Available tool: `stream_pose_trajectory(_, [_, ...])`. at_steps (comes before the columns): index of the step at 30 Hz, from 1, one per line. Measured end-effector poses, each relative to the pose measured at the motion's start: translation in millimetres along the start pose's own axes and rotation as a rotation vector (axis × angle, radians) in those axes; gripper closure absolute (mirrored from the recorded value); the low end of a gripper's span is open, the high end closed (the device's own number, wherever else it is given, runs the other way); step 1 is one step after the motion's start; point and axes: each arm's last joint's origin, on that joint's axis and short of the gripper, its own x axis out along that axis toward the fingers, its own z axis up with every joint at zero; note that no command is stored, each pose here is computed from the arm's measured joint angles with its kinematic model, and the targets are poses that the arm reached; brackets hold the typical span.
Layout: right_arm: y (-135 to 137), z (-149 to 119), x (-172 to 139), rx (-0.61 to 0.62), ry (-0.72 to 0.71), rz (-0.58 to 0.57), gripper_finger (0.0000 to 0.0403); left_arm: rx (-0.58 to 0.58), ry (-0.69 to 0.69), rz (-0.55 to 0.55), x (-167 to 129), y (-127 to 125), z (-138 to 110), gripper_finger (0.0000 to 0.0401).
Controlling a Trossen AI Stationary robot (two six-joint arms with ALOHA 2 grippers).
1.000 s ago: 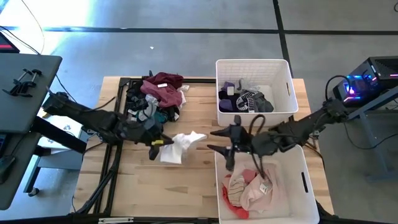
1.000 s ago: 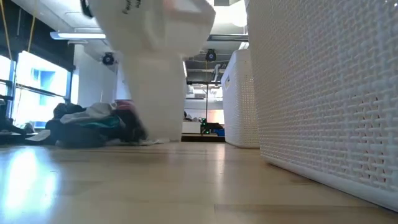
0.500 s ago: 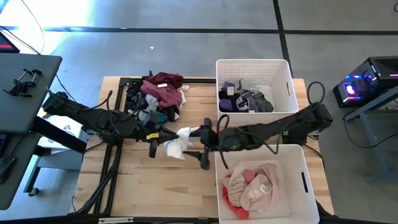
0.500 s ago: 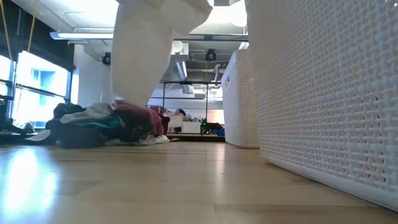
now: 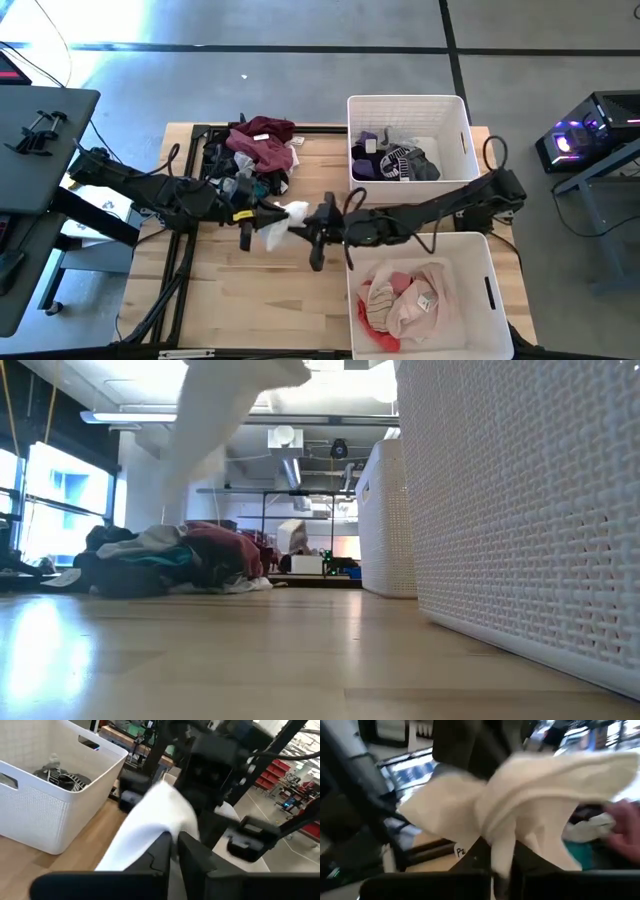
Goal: Sort clothes
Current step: Put the white shirt into the top bin
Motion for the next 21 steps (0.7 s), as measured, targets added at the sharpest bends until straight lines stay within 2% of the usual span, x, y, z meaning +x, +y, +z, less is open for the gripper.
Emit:
stream_pose_trajectory(4, [3, 28, -28, 0.017, -0.05, -0.117, 0.0389, -0.002, 0.005, 0.011, 0, 1, -1, 0.033])
stream_pose_trajectory(11, [-9, 106, -99, -0.035, -0.041, -0.32, 0.0397, 0.001, 0.09, 0.063, -1, 6, -9, 0.0268])
stream_pose_trajectory(14, [-34, 140, -128, -0.051, 0.015, -0.407, 0.0399, 0.013, 0.116, 0.09, -2, 9, -12, 0.026])
stream_pose_trajectory(16, [-57, 158, -146, -0.011, 0.066, -0.461, 0.0399, 0.002, 0.121, 0.097, -2, 10, -12, 0.0259])
stream_pose_trajectory(21, [-115, 176, -175, 0.026, 0.261, -0.631, 0.04, -0.013, 0.117, 0.096, -2, 10, -12, 0.026])
